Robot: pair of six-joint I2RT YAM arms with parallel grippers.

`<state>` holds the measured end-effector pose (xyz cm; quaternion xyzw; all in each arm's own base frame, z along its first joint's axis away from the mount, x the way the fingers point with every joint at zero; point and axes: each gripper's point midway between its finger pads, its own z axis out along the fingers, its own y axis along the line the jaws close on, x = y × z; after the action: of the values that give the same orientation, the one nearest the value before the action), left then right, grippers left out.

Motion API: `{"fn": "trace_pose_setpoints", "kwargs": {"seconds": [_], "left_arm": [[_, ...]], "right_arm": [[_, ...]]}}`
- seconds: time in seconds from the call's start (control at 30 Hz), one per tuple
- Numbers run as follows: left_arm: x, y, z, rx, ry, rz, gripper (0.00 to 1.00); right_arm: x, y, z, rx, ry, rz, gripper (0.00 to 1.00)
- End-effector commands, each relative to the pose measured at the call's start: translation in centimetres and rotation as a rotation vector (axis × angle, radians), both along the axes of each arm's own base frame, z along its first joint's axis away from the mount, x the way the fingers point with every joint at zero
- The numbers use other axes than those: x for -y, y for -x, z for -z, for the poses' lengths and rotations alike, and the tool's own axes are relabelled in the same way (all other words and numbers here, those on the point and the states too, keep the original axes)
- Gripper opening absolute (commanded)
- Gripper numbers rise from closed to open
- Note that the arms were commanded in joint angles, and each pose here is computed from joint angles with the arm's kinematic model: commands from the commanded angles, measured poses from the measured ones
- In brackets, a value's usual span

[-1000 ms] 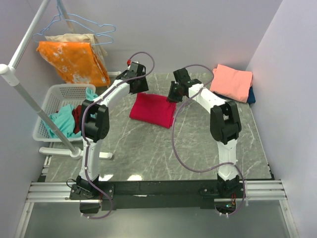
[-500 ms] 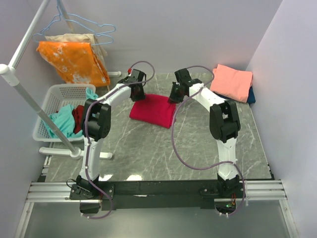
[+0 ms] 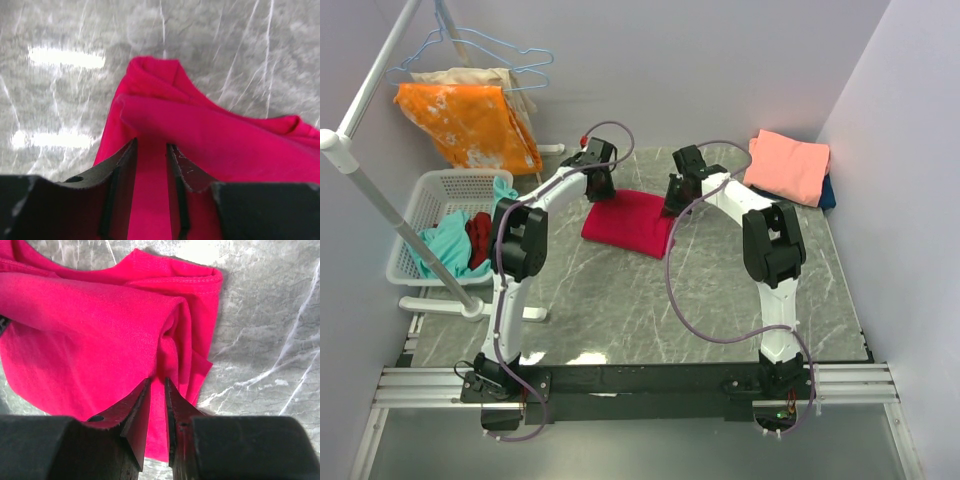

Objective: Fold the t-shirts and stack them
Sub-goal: Fold the tshirt

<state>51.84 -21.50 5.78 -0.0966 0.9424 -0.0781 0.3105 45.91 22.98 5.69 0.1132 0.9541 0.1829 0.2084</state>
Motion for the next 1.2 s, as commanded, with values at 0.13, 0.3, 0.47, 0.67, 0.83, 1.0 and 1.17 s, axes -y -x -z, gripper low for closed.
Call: {"fn": "trace_pose_setpoints", "kwargs": {"seconds": [0.13, 0.3, 0.47, 0.67, 0.83, 1.0, 1.17], "left_arm": [[0.4, -2.7, -1.3, 0.084, -0.017, -0.018, 0.37], [0.4, -3.7, -0.1, 0.074, -0.043, -0.027, 0.37], [-0.2, -4.5, 0.0, 0.092, -0.057, -0.053, 0.38], [-0.6, -4.9, -1.0, 0.115, -0.038, -0.058, 0.39], [-1.7, -5.4, -0.2, 0.104, -0.062, -0.083, 0.4], [-2.9, -5.9, 1.0, 0.089, -0.078, -0.108, 0.4], [-3.9, -6.3, 1.9, 0.077, -0.092, -0.134, 0.41]], "right_arm": [[-0.5, -1.7, -2.7, 0.078, -0.037, -0.014, 0.25], [-0.7, -2.3, -1.8, 0.054, -0.045, -0.019, 0.25], [-0.5, -1.9, 0.1, 0.013, -0.059, -0.016, 0.25], [0.0, -1.2, 2.2, -0.036, -0.079, -0.009, 0.24], [1.3, -0.9, 2.6, -0.053, -0.035, 0.014, 0.23], [2.6, -0.3, 3.8, -0.093, -0.017, 0.033, 0.23], [2.8, 0.2, 4.5, -0.127, -0.007, 0.036, 0.23]]}}
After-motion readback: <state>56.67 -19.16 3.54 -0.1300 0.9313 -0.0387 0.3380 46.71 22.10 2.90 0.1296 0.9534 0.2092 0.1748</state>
